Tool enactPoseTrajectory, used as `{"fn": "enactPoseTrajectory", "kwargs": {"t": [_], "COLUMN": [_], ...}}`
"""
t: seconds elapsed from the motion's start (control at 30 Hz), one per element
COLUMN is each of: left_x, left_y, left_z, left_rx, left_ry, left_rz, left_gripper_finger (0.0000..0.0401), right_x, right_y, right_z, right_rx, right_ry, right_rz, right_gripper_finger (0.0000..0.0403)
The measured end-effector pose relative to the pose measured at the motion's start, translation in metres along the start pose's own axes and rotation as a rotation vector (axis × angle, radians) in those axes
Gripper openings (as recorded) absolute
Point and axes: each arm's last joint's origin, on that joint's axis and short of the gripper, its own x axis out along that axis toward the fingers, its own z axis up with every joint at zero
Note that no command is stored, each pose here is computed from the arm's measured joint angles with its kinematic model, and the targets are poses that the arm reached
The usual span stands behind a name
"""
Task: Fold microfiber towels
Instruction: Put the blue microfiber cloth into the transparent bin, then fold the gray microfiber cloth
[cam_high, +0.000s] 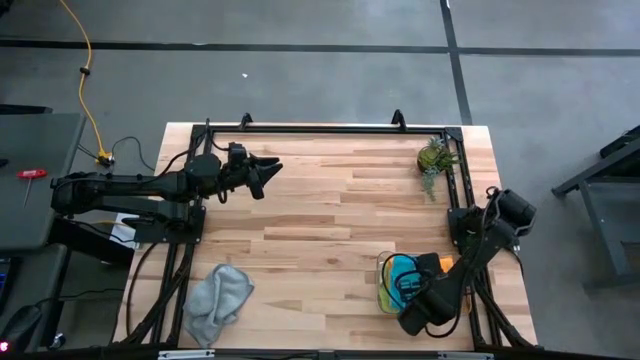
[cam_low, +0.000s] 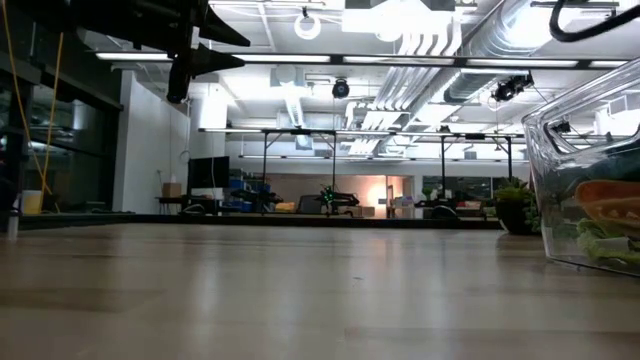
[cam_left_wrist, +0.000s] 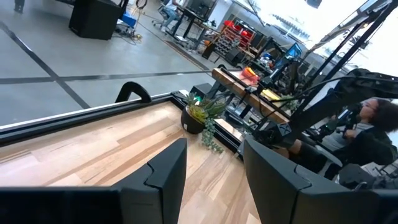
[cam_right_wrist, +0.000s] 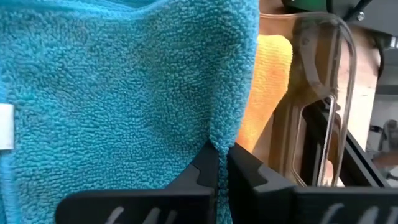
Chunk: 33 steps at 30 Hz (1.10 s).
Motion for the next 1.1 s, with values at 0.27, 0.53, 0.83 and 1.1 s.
{"fn": "enactPoseTrajectory", "kwargs": {"t": [0.27, 0.53, 0.83, 1.1], "left_x": [0.0, 0.0, 0.0, 0.0], "left_y": [0.0, 0.0, 0.0, 0.0], "left_z": [0.0, 0.0, 0.0, 0.0], "left_rx": [0.0, 0.001, 0.0, 0.0], "left_ry": [0.0, 0.0, -0.004, 0.01], "left_rz": [0.001, 0.002, 0.008, -0.016], "left_gripper_finger": [0.0147, 0.0147, 0.0147, 0.0147], "right_x": [0.001, 0.0, -0.02, -0.077], "right_y": [0.002, -0.001, -0.018, -0.039], "right_z": [0.0, 0.003, 0.018, 0.077], "right_rx": [0.02, 0.008, -0.105, -0.18], "right_ry": [0.004, 0.013, -0.007, -0.298], "right_rz": [0.001, -0.059, 0.097, 0.753], "right_gripper_finger": [0.0007, 0.0113, 0.0202, 0.0197]}}
